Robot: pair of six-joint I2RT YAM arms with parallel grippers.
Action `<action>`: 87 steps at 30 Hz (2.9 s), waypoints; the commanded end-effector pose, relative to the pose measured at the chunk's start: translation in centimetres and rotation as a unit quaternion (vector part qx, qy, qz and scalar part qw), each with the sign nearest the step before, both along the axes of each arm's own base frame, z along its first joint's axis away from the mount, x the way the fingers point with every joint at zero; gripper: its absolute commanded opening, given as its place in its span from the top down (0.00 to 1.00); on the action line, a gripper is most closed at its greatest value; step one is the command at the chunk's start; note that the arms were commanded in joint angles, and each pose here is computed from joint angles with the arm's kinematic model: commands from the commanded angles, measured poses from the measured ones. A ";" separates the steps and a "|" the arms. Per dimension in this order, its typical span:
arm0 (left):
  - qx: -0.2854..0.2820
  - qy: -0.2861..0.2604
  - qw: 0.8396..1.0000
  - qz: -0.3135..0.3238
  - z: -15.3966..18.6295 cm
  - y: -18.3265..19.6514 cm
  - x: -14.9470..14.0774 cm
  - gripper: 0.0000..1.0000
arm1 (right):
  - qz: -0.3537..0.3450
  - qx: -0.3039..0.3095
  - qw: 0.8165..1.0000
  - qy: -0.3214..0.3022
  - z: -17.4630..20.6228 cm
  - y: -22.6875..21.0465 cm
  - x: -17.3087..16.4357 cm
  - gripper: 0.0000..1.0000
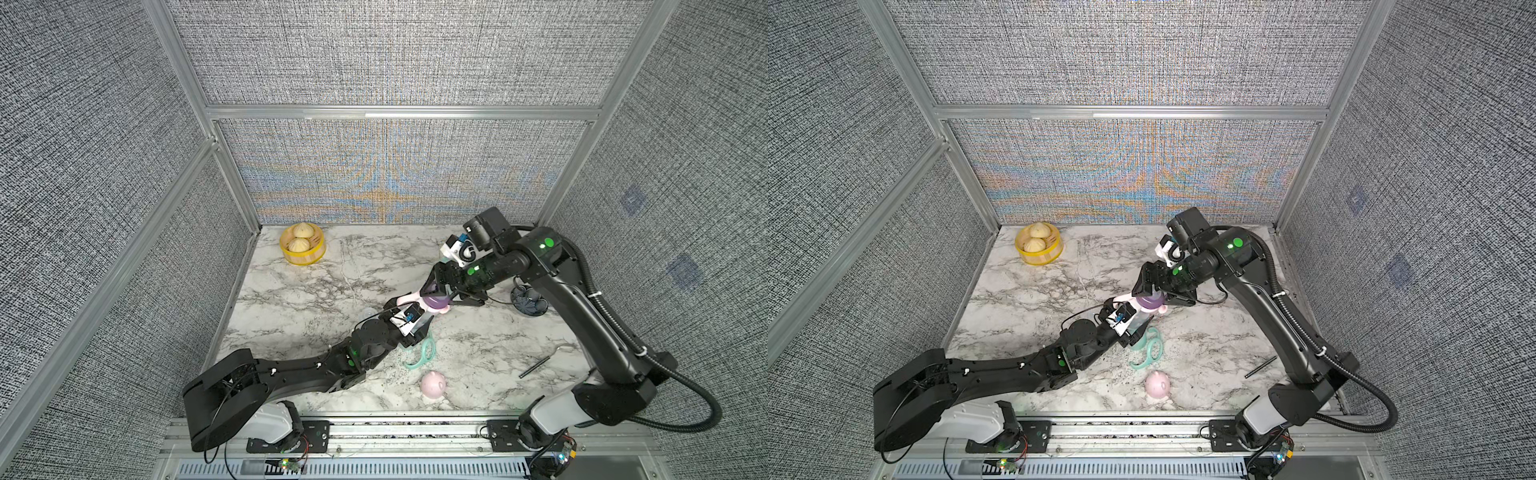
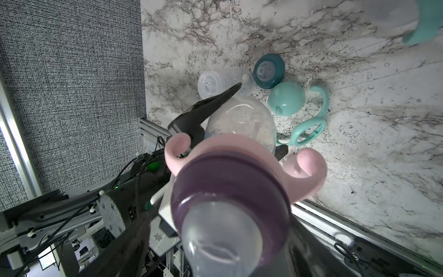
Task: Assemble the baby bottles
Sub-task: Close the nipple on the baby bottle, then screw the nipple onto the baby bottle.
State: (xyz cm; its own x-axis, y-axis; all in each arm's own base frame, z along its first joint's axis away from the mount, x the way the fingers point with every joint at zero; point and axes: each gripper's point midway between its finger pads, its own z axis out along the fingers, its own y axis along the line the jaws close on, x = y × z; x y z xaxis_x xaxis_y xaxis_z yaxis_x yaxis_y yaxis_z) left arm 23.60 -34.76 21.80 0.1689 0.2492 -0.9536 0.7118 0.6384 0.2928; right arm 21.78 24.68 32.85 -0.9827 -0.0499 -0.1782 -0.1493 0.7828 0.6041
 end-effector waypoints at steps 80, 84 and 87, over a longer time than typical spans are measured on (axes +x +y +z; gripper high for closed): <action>-0.101 0.168 0.975 -0.107 3.7 -1.5 2.0 1.00 | -0.038 0.074 0.884 -0.460 0.2 -0.8 3.5 0.59; -0.104 0.161 0.977 -0.092 3.8 -1.6 2.5 1.00 | -0.084 0.084 0.883 -0.454 0.0 -0.4 4.1 0.59; -0.100 0.163 0.978 -0.080 3.5 -1.6 2.9 1.00 | -0.104 0.078 0.883 -0.451 0.3 0.3 4.0 0.59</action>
